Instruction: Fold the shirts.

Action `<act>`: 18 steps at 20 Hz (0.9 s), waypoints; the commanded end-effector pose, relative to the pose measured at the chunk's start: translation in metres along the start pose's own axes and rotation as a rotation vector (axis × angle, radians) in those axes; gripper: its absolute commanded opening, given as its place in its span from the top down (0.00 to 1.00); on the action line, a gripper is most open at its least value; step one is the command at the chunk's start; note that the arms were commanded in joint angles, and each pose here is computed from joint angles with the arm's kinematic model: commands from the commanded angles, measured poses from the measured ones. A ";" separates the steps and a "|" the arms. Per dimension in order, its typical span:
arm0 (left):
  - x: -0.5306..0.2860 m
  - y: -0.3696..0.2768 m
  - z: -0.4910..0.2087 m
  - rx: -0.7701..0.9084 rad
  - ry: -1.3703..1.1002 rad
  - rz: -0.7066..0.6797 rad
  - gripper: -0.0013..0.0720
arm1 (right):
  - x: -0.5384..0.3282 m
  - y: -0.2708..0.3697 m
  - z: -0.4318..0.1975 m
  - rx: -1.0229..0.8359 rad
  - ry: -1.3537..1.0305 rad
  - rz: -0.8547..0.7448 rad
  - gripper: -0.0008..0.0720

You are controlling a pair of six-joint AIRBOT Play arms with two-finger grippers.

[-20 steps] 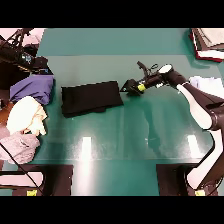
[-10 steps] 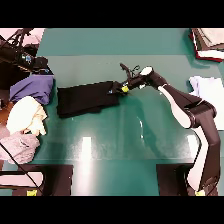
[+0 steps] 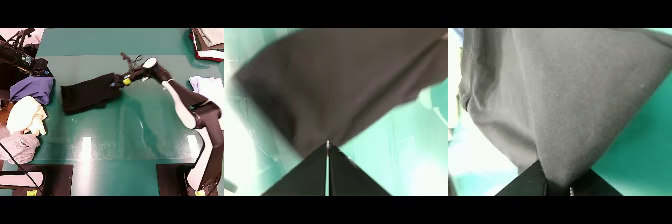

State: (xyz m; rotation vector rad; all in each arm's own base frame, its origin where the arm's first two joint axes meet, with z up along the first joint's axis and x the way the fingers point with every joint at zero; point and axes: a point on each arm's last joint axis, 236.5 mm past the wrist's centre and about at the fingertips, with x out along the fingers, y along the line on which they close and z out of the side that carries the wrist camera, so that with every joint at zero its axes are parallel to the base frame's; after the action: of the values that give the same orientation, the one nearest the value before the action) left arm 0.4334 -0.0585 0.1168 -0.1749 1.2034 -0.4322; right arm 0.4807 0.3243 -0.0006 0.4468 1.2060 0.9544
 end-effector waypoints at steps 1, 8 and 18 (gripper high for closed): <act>0.000 -0.001 -0.002 0.001 0.010 -0.004 0.95 | -0.091 -0.037 0.017 -0.015 -0.065 -0.192 0.95; 0.000 -0.012 0.001 -0.014 -0.002 -0.054 0.95 | -0.366 -0.139 0.008 0.260 -0.428 -0.559 0.95; 0.022 -0.072 0.011 0.087 -0.020 -0.098 0.95 | -0.558 -0.195 -0.047 0.488 -0.863 -0.681 0.95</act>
State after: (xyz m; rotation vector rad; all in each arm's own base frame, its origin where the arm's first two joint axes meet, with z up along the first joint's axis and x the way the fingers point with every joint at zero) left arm 0.4305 -0.1153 0.1247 -0.1807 1.1840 -0.5405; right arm 0.4899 -0.2159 0.1495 0.6337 0.7602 -0.1099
